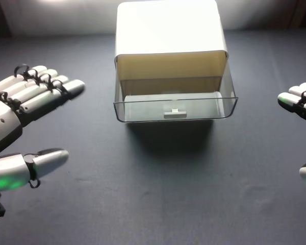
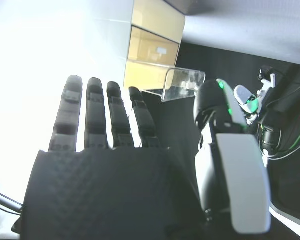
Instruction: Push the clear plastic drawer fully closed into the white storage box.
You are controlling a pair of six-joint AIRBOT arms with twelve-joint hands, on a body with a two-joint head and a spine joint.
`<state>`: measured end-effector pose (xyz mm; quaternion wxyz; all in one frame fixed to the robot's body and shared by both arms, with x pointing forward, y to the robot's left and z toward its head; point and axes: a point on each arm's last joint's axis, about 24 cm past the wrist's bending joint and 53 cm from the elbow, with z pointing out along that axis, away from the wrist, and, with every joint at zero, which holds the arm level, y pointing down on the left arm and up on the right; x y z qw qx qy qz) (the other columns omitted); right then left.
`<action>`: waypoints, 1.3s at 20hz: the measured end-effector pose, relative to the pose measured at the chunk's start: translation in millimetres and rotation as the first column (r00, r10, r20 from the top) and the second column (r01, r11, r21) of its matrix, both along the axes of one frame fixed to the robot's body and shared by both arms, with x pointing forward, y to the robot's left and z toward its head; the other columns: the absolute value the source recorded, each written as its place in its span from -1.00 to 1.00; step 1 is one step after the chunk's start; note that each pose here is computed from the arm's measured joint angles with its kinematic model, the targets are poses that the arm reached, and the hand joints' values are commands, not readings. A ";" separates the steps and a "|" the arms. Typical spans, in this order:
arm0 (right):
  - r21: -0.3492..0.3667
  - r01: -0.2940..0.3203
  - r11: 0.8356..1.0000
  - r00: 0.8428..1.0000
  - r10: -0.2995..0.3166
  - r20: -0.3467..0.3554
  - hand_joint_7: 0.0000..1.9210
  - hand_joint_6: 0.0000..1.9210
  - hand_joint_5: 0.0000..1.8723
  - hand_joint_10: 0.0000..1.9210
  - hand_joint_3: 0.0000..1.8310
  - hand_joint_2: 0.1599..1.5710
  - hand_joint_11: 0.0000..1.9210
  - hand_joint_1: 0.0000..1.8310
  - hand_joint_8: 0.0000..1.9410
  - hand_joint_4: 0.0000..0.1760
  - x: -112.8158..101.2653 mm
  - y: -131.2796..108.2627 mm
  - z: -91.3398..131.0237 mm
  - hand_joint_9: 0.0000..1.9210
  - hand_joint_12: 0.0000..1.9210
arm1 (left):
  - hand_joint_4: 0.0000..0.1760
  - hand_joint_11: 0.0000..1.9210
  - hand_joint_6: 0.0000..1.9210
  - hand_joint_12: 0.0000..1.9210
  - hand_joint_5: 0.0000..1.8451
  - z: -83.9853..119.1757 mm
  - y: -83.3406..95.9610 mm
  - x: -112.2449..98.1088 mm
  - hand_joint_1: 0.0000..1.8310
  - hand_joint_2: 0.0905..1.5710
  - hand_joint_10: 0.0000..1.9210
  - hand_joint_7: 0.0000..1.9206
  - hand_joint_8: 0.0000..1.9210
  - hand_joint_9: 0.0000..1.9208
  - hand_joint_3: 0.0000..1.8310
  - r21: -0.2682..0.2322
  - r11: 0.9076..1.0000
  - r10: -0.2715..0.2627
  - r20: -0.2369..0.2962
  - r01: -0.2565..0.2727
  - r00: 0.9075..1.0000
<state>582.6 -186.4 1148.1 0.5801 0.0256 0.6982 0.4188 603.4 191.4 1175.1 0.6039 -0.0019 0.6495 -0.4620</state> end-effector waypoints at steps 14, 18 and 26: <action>0.033 -0.086 0.996 0.992 0.089 -0.086 -1.00 -1.00 -1.00 -0.99 -1.00 0.73 -0.96 -0.68 -1.00 -1.00 -15.6 16.8 -18.3 -0.98 -0.97 | -0.90 -1.00 -1.00 -1.00 -1.00 -2.2 4.7 2.8 -0.46 0.79 -1.00 -1.00 -1.00 -1.00 -0.98 -0.008 1.000 0.021 -0.011 -0.021 1.000; 0.063 -0.155 0.986 0.975 0.163 -0.151 -0.95 -0.99 -0.96 -0.96 -0.99 0.79 -1.00 -0.70 -0.99 -1.00 -25.8 36.5 -36.5 -0.88 -0.37 | -1.00 -1.00 -1.00 -1.00 -1.00 0.2 8.4 3.0 -0.43 0.80 -1.00 -1.00 -1.00 -1.00 -0.99 -0.020 0.999 0.032 -0.003 -0.032 0.999; 0.140 -0.318 0.938 0.924 0.339 -0.176 -0.93 -1.00 -0.94 -0.99 -1.00 0.76 -1.00 -0.59 -1.00 -1.00 -31.5 100.3 -46.9 -0.83 -0.28 | -0.68 -1.00 -1.00 -1.00 -1.00 0.8 17.1 4.6 -0.34 0.79 -1.00 -1.00 -1.00 -1.00 -1.00 -0.029 0.998 0.061 -0.002 -0.061 0.998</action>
